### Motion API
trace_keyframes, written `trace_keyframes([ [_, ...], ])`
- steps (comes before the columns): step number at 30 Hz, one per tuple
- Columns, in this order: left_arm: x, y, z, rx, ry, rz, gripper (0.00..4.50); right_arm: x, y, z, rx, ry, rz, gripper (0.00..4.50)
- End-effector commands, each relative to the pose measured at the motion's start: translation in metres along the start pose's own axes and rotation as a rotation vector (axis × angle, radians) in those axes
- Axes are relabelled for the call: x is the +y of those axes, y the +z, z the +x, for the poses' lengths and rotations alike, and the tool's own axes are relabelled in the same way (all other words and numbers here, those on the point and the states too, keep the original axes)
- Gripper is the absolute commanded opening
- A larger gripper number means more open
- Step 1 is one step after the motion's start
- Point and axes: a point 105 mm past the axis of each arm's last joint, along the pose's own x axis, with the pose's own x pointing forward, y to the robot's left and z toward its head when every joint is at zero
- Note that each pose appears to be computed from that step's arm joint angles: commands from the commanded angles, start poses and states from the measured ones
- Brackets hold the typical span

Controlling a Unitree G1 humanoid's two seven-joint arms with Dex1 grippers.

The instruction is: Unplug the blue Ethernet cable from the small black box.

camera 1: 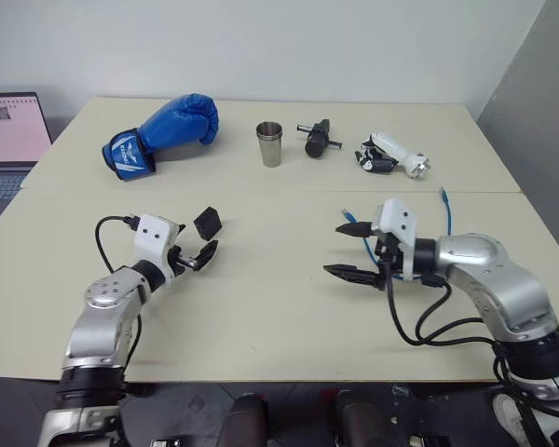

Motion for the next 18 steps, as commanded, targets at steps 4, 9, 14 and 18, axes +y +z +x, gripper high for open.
trace_keyframes([
  [4, -0.001, 0.048, -0.022, -0.03, -0.179, 0.108, 4.44, -0.008, 0.01, -0.044, 0.002, -0.051, 0.037, 4.22],
  [9, -0.004, 0.06, -0.038, 0.018, -0.335, 0.145, 4.44, -0.016, 0.015, -0.069, 0.01, -0.075, 0.092, 4.22],
  [14, -0.004, 0.067, -0.044, 0.023, -0.392, 0.118, 4.44, -0.022, 0.016, -0.082, 0.025, -0.097, 0.107, 4.22],
  [18, -0.002, 0.067, -0.044, 0.018, -0.381, 0.148, 4.44, -0.023, 0.016, -0.083, 0.029, -0.105, 0.108, 4.22],
])
